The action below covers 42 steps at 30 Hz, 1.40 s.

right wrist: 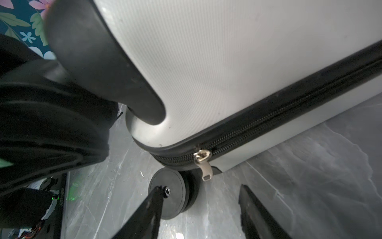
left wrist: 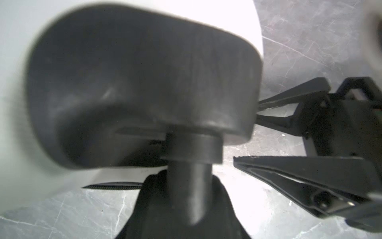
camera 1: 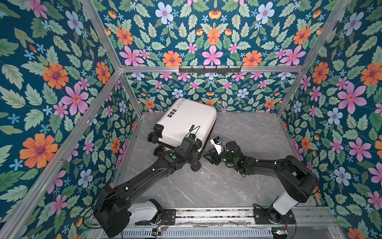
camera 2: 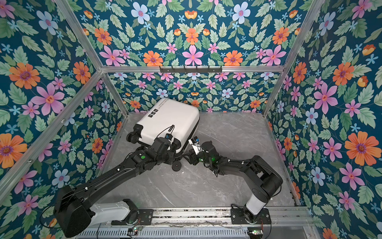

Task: Pack the luggage

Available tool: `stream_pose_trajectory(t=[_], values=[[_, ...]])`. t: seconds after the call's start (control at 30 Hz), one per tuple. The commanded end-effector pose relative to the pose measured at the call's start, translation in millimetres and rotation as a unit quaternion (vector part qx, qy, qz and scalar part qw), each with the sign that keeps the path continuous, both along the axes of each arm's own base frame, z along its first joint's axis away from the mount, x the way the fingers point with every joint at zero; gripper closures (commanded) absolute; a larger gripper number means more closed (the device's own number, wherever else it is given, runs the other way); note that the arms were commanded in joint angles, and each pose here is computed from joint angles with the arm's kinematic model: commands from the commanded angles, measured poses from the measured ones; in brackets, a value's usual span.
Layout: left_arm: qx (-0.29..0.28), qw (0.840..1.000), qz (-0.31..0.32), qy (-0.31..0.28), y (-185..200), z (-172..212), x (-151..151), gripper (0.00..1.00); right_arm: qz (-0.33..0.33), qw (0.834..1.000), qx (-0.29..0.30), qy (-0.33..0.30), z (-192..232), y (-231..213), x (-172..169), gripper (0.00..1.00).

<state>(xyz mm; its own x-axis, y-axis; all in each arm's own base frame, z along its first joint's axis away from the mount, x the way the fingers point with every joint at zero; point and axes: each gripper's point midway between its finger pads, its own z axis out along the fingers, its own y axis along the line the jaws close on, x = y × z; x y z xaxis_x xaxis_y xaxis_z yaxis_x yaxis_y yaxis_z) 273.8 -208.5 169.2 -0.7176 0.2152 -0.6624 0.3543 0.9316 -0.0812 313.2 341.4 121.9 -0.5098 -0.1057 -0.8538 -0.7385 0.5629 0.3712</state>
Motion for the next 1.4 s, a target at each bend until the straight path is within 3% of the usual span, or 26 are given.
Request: stream_pose_trajectory(t=[0.0, 0.77, 1.37], values=[[0.011, 0.999, 0.031, -0.011, 12.3, 6.1, 3.3, 1.00, 0.017, 1.000, 0.016, -0.005, 3.4, 7.2, -0.8, 0.45], [0.005, 0.999, 0.030, -0.015, 13.8, 15.5, 0.8, 1.00, 0.025, 0.999, 0.020, 0.013, -10.3, 26.7, 11.4, 0.58], [0.006, 0.999, 0.031, -0.010, 15.5, 12.3, -2.1, 1.00, -0.008, 1.000, 0.016, -0.008, -6.5, 19.3, 20.3, 0.78]])
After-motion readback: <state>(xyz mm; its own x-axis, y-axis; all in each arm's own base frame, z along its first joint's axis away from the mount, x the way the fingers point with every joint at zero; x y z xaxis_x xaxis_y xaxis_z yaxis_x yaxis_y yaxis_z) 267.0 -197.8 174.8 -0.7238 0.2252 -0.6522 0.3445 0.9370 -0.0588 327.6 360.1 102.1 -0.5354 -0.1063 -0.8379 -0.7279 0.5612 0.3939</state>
